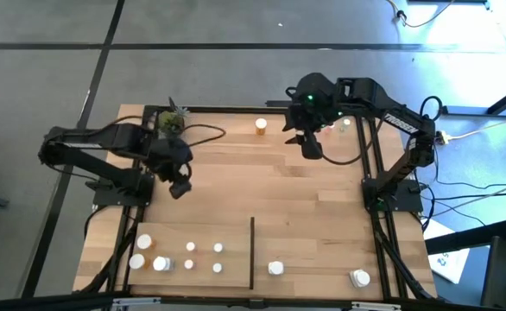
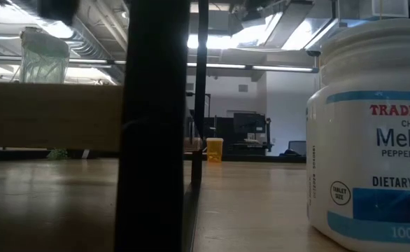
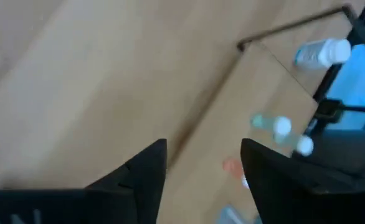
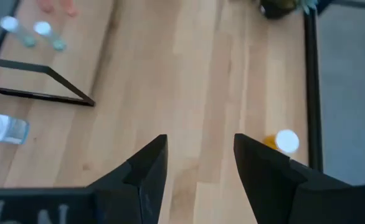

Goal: Pick and place medicine bottles onto shelf by color
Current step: Adjust the big orange pill bottle on the table

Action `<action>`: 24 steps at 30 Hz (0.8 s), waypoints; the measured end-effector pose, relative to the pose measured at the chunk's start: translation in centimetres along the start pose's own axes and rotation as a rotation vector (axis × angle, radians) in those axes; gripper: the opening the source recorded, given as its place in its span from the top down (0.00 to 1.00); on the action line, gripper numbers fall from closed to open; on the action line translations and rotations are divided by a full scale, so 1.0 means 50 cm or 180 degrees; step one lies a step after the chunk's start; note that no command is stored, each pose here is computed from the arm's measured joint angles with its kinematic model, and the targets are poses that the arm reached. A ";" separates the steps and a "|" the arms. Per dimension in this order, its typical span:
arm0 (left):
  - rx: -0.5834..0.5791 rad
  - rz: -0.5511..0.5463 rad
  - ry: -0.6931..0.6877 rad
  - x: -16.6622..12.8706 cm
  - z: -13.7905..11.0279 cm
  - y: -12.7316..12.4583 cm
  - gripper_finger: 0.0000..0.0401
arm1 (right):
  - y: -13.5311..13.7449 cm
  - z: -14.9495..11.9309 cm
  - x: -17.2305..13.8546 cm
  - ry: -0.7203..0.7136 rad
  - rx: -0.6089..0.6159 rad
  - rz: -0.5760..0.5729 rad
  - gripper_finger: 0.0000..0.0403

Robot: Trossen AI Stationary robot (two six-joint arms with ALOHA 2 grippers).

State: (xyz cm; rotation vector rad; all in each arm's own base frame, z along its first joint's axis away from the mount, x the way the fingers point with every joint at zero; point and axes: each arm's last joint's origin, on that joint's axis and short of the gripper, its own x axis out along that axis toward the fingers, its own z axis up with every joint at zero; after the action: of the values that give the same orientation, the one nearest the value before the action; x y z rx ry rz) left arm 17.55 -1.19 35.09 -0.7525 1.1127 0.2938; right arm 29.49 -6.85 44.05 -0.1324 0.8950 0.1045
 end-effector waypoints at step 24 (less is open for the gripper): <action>-0.1024 0.0106 0.0798 -0.013 -0.210 -0.089 0.50 | 0.019 0.013 -0.001 -0.0400 -0.0186 0.0784 0.54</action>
State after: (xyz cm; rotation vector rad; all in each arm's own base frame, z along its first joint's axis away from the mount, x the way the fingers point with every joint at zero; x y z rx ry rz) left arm 12.43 -11.43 35.00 -1.0786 1.3326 0.4212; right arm 29.81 -5.82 44.42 -0.0685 0.7800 0.3649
